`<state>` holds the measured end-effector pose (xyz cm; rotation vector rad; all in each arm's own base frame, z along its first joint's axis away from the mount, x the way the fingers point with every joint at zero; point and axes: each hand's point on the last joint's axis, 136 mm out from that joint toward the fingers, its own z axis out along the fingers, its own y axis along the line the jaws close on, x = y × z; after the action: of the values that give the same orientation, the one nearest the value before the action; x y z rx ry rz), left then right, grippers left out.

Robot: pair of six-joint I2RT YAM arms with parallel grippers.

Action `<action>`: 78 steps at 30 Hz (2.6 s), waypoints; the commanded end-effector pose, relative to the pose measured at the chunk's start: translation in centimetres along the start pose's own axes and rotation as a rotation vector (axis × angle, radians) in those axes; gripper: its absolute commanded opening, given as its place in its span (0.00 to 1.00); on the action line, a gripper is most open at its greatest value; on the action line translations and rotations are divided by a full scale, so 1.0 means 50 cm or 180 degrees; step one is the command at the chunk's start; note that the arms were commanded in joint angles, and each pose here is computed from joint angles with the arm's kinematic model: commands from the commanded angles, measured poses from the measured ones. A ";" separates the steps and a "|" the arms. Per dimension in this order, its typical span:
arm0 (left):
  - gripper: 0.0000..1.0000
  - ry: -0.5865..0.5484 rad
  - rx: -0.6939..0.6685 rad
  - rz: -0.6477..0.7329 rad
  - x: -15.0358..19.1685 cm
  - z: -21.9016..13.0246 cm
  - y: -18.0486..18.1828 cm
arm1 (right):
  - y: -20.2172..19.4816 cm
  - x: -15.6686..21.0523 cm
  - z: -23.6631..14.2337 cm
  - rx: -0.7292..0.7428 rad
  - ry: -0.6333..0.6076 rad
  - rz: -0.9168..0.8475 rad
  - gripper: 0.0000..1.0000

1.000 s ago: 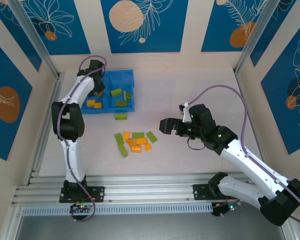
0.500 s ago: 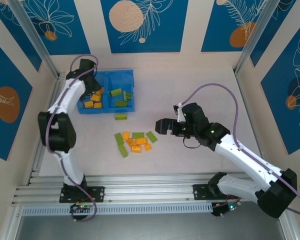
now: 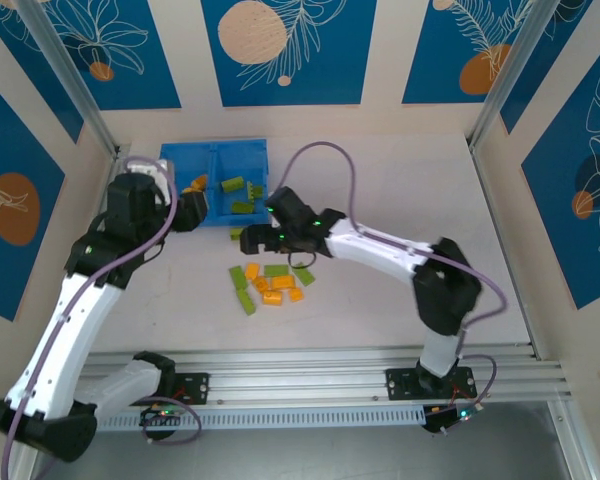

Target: Sort the legos into containers by color

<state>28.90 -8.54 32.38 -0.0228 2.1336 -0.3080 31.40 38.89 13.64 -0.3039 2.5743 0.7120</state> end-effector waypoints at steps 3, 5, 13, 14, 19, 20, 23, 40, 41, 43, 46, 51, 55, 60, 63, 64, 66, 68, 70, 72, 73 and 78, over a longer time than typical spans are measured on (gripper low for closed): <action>0.73 0.0395 -0.0075 0.0650 0.125 -0.014 0.039 | -0.013 -0.050 0.111 0.0584 -0.0187 -0.0088 0.99; 0.77 0.0365 -0.0158 0.0601 0.142 -0.011 0.054 | -0.018 -0.059 0.150 0.0716 -0.0208 -0.0106 1.00; 1.00 0.0353 -0.0330 0.0618 0.167 0.007 0.081 | -0.029 -0.084 0.259 0.0852 -0.0341 -0.0344 1.00; 1.00 0.0353 -0.0320 0.0626 0.168 0.008 0.081 | -0.031 -0.087 0.268 0.0855 -0.0365 -0.0344 1.00; 1.00 0.0409 -0.0239 0.0575 0.181 0.012 0.074 | -0.032 -0.101 0.301 0.0860 -0.0434 -0.0346 0.97; 1.00 0.0413 -0.0255 0.0571 0.182 0.012 0.076 | -0.030 -0.099 0.308 0.0851 -0.0403 -0.0340 0.93; 1.00 0.0413 -0.0298 0.0575 0.183 0.011 0.082 | -0.027 -0.089 0.314 0.0848 -0.0341 -0.0324 0.80; 1.00 0.0310 -0.0238 0.0521 0.176 0.006 0.081 | 0.082 -0.181 0.040 0.0379 -0.1113 -0.0779 0.58; 1.00 0.0299 -0.0241 0.0521 0.175 0.004 0.082 | 0.083 -0.202 0.039 0.0432 -0.1204 -0.0940 0.58; 1.00 0.0281 -0.0256 0.0518 0.174 0.001 0.085 | 0.072 -0.245 0.051 0.0567 -0.1308 -0.1154 0.58; 1.00 0.0286 -0.0284 0.0507 0.177 -0.001 0.089 | 0.067 -0.304 0.086 0.0593 -0.1335 -0.1408 0.58; 1.00 0.0254 -0.0326 0.0486 0.175 -0.005 0.094 | 0.053 -0.362 0.163 0.0671 -0.1311 -0.1719 0.60; 1.00 0.0267 -0.0359 0.0494 0.177 -0.004 0.099 | 0.048 -0.385 0.204 0.0731 -0.1326 -0.1877 0.62; 1.00 0.0301 -0.0359 0.0472 0.182 -0.002 0.099 | 0.049 -0.394 0.219 0.0724 -0.1334 -0.1989 0.77; 1.00 0.0300 -0.0409 0.0486 0.181 -0.001 0.105 | 0.063 -0.405 0.190 0.0732 -0.1390 -0.2002 0.81; 1.00 0.0300 -0.0414 0.0487 0.181 -0.001 0.105 | 0.067 -0.408 0.180 0.0728 -0.1406 -0.1995 0.81; 1.00 0.0338 -0.0418 0.0481 0.185 0.003 0.106 | 0.077 -0.416 0.149 0.0711 -0.1429 -0.1961 0.81; 1.00 0.0373 -0.0431 0.0470 0.188 0.008 0.108 | 0.085 -0.420 0.118 0.0691 -0.1440 -0.1923 0.81; 1.00 0.0390 -0.0439 0.0464 0.189 0.011 0.108 | 0.098 -0.419 0.079 0.0642 -0.1443 -0.1887 0.80; 1.00 0.0420 -0.0448 0.0442 0.192 0.015 0.109 | 0.112 -0.414 0.029 0.0540 -0.1449 -0.1820 0.79; 1.00 0.0433 -0.0448 0.0422 0.193 0.018 0.109 | 0.114 -0.404 0.012 0.0503 -0.1423 -0.1799 0.79; 1.00 0.0490 -0.0436 0.0075 0.200 0.035 0.104 | 0.128 -0.334 -0.121 0.0026 -0.1273 -0.1700 0.79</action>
<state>25.04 -5.40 22.55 0.0521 2.2906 -0.1162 45.00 43.46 23.96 -0.7384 2.0404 0.3250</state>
